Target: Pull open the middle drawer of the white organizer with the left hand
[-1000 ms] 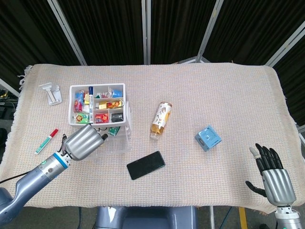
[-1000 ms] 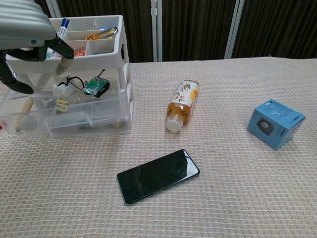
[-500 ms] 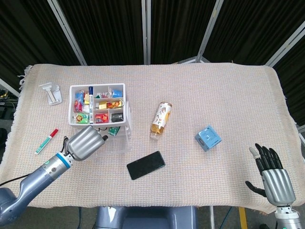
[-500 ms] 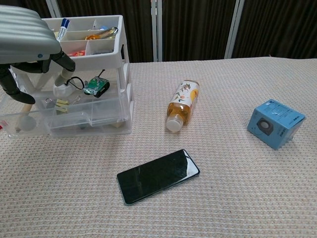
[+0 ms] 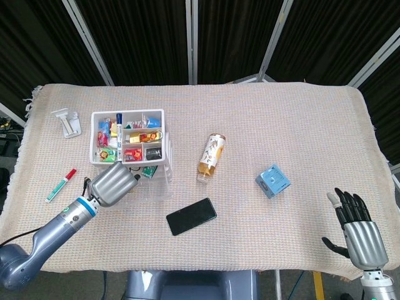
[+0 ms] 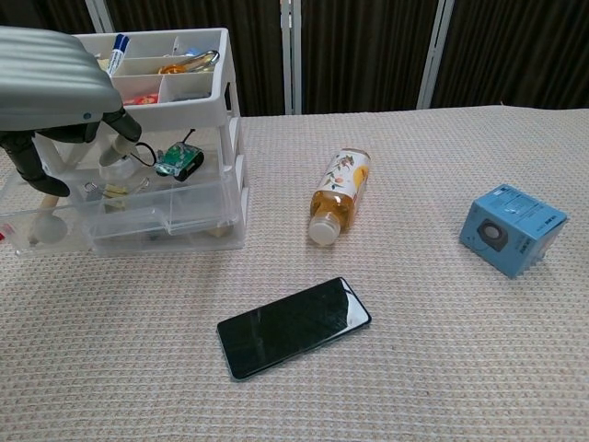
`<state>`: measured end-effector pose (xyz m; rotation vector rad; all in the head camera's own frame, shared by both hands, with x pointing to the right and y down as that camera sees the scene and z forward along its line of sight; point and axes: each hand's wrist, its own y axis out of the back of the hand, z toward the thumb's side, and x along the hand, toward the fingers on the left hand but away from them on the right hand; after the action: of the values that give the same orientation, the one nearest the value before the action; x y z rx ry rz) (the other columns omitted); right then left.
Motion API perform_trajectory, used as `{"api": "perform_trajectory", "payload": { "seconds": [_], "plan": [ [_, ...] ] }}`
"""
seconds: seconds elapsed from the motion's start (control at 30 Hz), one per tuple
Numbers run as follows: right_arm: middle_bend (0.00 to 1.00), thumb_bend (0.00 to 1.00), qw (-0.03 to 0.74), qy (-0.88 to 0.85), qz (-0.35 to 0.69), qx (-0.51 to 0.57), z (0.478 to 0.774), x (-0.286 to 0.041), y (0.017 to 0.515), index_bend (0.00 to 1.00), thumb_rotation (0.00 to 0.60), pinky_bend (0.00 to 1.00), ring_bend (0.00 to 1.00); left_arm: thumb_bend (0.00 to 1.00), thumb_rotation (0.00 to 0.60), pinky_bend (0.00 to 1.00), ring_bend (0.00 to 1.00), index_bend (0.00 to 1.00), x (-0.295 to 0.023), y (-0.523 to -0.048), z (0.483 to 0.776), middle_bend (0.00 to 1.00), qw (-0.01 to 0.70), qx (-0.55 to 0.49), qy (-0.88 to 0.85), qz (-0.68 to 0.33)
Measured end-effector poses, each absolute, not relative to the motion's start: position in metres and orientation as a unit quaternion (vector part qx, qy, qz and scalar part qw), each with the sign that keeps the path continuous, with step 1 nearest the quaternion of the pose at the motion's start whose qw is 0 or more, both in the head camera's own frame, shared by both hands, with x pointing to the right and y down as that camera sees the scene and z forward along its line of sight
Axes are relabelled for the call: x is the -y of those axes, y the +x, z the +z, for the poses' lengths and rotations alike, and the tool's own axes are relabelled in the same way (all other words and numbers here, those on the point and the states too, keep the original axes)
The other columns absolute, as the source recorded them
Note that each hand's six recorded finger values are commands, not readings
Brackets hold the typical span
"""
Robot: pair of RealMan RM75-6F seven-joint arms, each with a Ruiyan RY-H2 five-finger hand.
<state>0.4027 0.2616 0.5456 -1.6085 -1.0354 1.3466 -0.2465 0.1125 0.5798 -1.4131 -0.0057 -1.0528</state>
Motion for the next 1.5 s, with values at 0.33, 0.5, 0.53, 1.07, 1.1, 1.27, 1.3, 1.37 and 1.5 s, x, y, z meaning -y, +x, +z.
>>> {"api": "perform_trajectory", "payload": {
  "seconds": [0.33, 0.5, 0.53, 1.07, 1.1, 1.27, 1.3, 1.37, 1.5],
  "plan": [
    [0.0, 0.0, 0.389, -0.633, 0.531, 0.408, 0.546, -0.261, 0.403, 0.0, 0.6, 0.0, 0.0, 0.0, 0.6, 0.79, 0.93, 0.56, -0.111, -0.245, 0.593, 0.98, 0.631, 0.008, -0.618, -0.468],
    [0.0, 0.0, 0.387, -0.636, 0.53, 0.407, 0.547, -0.262, 0.403, 0.0, 0.6, 0.0, 0.0, 0.01, 0.6, 0.79, 0.93, 0.56, -0.113, -0.242, 0.596, 0.98, 0.629, 0.009, -0.622, -0.466],
    [0.0, 0.0, 0.387, -0.636, 0.53, 0.407, 0.547, -0.262, 0.403, 0.0, 0.6, 0.0, 0.0, 0.03, 0.6, 0.79, 0.93, 0.56, -0.114, -0.241, 0.597, 0.98, 0.629, 0.01, -0.622, -0.466],
    [0.0, 0.0, 0.383, -0.639, 0.53, 0.406, 0.548, -0.263, 0.402, 0.0, 0.6, 0.0, 0.0, 0.37, 0.6, 0.79, 0.93, 0.57, -0.116, -0.243, 0.602, 0.98, 0.625, 0.014, -0.624, -0.469],
    [0.0, 0.0, 0.383, -0.639, 0.53, 0.405, 0.548, -0.263, 0.402, 0.0, 0.6, 0.0, 0.0, 0.41, 0.6, 0.79, 0.93, 0.57, -0.116, -0.243, 0.602, 0.98, 0.625, 0.013, -0.624, -0.469],
    [0.0, 0.0, 0.383, -0.639, 0.53, 0.404, 0.549, -0.263, 0.402, 0.0, 0.6, 0.0, 0.0, 0.5, 0.6, 0.79, 0.93, 0.58, -0.117, -0.244, 0.602, 0.98, 0.623, 0.01, -0.626, -0.469],
    [0.0, 0.0, 0.383, -0.639, 0.53, 0.404, 0.549, -0.263, 0.402, 0.0, 0.6, 0.0, 0.0, 0.51, 0.6, 0.79, 0.93, 0.58, -0.117, -0.245, 0.602, 0.98, 0.623, 0.01, -0.626, -0.469],
    [0.0, 0.0, 0.383, -0.64, 0.53, 0.404, 0.548, -0.263, 0.402, 0.0, 0.6, 0.0, 0.0, 0.52, 0.6, 0.79, 0.93, 0.58, -0.117, -0.245, 0.602, 0.98, 0.622, 0.01, -0.626, -0.47],
    [0.0, 0.0, 0.383, -0.64, 0.53, 0.404, 0.548, -0.263, 0.401, 0.0, 0.6, 0.0, 0.0, 0.52, 0.6, 0.79, 0.93, 0.61, -0.118, -0.245, 0.602, 0.98, 0.622, 0.009, -0.626, -0.47]
  ]
}}
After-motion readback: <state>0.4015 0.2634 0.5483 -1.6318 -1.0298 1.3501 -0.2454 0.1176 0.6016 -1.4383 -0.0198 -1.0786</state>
